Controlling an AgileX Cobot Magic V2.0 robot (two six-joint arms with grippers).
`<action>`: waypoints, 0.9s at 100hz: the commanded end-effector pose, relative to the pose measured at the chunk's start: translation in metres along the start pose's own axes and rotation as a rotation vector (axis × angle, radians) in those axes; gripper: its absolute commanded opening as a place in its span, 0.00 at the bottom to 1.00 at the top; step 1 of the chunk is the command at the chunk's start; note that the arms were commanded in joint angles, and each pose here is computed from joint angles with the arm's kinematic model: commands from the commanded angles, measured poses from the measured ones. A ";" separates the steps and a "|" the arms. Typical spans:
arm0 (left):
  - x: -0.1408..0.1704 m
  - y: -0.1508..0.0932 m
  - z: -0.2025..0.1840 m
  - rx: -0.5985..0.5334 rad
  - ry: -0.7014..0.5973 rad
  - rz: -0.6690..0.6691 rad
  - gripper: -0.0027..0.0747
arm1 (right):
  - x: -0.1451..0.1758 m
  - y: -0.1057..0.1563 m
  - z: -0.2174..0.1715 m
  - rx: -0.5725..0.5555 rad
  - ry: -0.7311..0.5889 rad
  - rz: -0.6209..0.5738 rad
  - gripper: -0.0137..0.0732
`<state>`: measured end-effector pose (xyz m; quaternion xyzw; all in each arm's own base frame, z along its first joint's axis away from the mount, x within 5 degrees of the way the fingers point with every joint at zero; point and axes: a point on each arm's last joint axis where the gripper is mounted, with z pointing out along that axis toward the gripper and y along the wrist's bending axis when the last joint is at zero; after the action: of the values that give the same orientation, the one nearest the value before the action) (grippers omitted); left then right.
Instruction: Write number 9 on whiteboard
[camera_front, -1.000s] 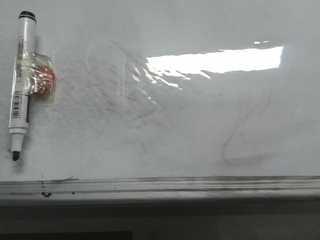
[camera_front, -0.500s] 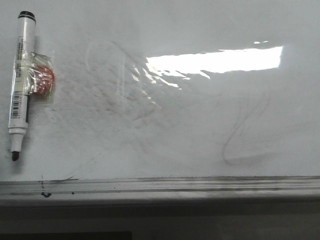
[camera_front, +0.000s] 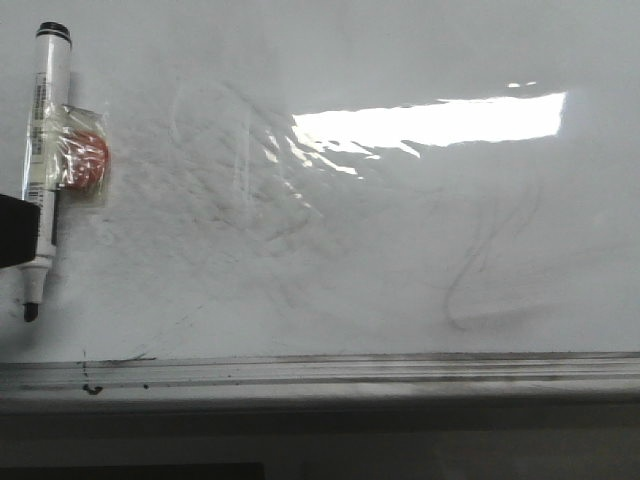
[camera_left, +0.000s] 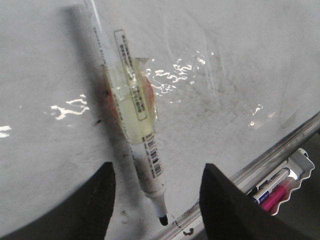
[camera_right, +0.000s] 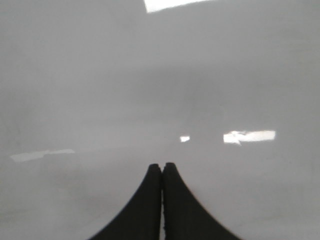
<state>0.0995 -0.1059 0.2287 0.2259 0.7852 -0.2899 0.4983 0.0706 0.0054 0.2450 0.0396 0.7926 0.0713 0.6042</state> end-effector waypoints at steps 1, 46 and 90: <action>-0.014 -0.003 0.006 0.005 -0.090 -0.015 0.49 | -0.015 0.002 -0.001 -0.007 -0.087 -0.004 0.08; -0.010 0.001 0.023 -0.029 -0.075 -0.041 0.33 | -0.014 0.003 -0.001 -0.026 -0.078 -0.008 0.08; -0.012 -0.001 0.023 -0.013 -0.081 0.020 0.01 | -0.020 0.028 -0.006 -0.305 0.065 -0.144 0.09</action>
<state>0.1141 -0.1188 0.2170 0.2147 0.7935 -0.2791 0.4963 0.0654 0.0243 0.2467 -0.0797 0.8176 0.1395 0.5530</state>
